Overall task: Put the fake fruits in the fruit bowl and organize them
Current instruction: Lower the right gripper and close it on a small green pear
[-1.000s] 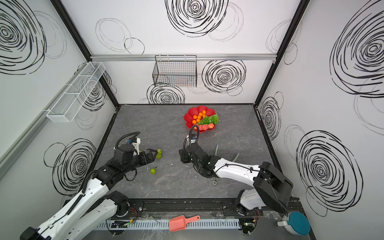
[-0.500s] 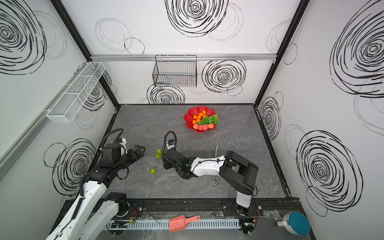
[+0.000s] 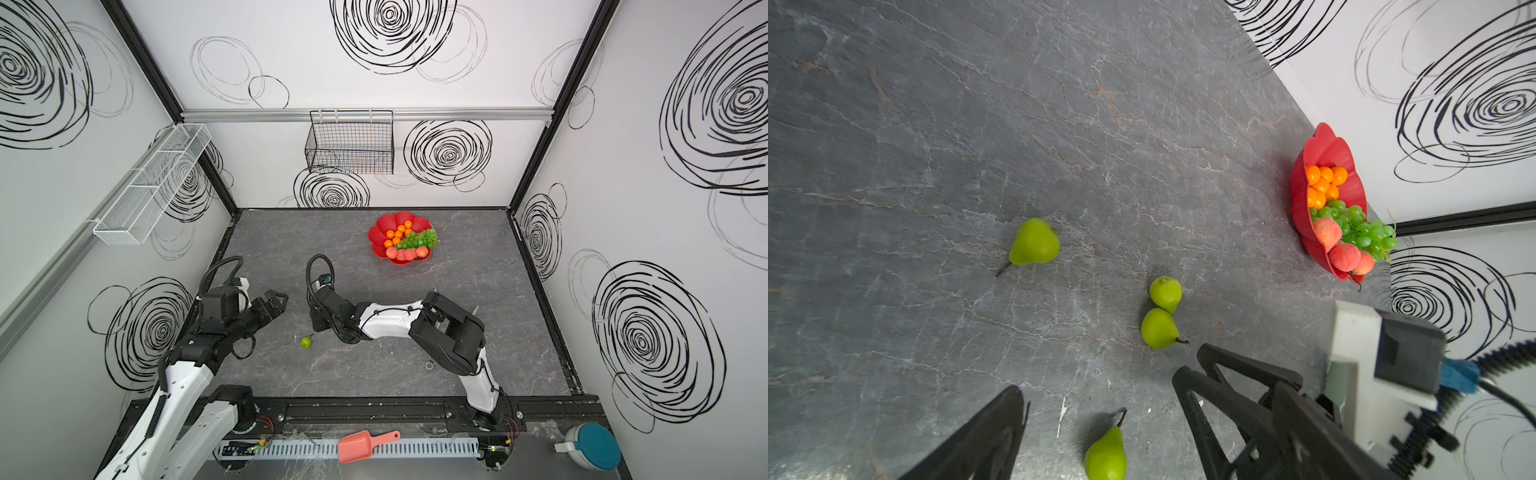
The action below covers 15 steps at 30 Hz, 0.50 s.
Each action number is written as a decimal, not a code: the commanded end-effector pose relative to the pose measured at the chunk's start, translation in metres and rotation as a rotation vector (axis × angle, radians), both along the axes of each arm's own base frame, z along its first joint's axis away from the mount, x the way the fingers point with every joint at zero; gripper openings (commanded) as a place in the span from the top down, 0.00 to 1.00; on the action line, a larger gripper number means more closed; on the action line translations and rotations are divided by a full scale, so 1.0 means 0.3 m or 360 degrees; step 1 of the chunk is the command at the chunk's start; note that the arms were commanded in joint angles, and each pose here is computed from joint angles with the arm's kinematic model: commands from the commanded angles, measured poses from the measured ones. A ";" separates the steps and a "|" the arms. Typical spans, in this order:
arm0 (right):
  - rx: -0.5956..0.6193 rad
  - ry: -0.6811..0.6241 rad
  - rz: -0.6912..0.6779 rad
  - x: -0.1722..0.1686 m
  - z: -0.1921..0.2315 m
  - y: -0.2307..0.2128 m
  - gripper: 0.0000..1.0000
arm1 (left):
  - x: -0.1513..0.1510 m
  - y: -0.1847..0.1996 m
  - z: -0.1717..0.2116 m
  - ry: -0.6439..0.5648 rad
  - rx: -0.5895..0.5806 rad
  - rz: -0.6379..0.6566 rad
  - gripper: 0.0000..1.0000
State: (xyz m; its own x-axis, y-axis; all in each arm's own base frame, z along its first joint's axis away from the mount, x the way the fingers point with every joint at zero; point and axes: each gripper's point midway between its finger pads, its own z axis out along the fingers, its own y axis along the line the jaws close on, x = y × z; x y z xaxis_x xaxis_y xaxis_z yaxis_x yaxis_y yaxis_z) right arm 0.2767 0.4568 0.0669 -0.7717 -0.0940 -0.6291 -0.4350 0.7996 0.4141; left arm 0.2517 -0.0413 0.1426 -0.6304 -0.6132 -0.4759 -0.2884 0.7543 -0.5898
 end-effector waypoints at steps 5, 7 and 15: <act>-0.0082 0.0028 -0.0008 0.047 -0.023 0.009 0.52 | 0.021 0.003 0.045 -0.0072 -0.0002 -0.0016 0.04; -0.0089 0.0034 -0.0013 0.057 -0.029 0.006 0.53 | 0.021 0.002 0.046 -0.0074 -0.0007 -0.0018 0.04; -0.0092 0.0044 -0.0025 0.076 -0.038 -0.004 0.63 | 0.020 -0.009 0.039 -0.0075 -0.0032 -0.0038 0.04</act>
